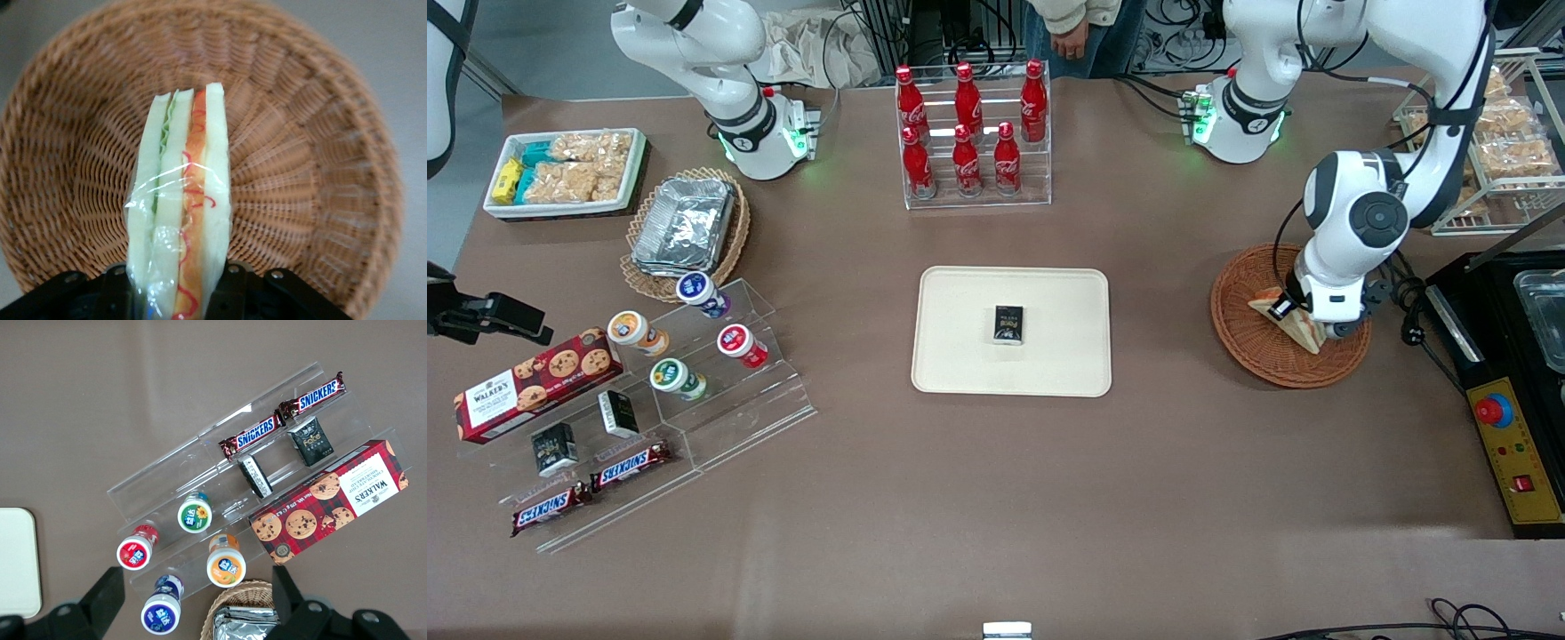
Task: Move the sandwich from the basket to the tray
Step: 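Lift the sandwich and carry it with the left gripper to the white tray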
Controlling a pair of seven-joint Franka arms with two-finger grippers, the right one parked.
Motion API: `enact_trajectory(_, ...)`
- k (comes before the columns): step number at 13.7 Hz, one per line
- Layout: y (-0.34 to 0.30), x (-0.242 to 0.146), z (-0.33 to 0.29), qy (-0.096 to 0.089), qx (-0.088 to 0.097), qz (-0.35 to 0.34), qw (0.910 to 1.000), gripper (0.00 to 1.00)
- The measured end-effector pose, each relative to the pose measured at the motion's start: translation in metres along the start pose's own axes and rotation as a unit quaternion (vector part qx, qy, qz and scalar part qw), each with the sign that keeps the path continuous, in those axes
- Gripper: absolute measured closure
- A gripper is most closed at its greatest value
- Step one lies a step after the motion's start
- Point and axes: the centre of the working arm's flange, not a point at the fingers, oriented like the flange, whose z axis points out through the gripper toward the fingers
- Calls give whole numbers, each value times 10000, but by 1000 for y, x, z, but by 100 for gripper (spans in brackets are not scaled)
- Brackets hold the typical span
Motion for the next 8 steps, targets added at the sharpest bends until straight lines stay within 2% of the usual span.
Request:
enact_trajectory(2, 1, 6, -61, -126, 166, 564, 9982, 67)
enact_trajectory(3, 2, 6, -99, -206, 237, 845, 9959, 73)
enact_trajectory(4, 10, 2, -141, -302, 211, 1132, 9929, 78)
enact_trajectory(6, 45, -24, -218, -478, -85, 1833, 9819, 79)
enact_trajectory(8, 94, -71, -249, -370, -258, 2577, 9652, 79)
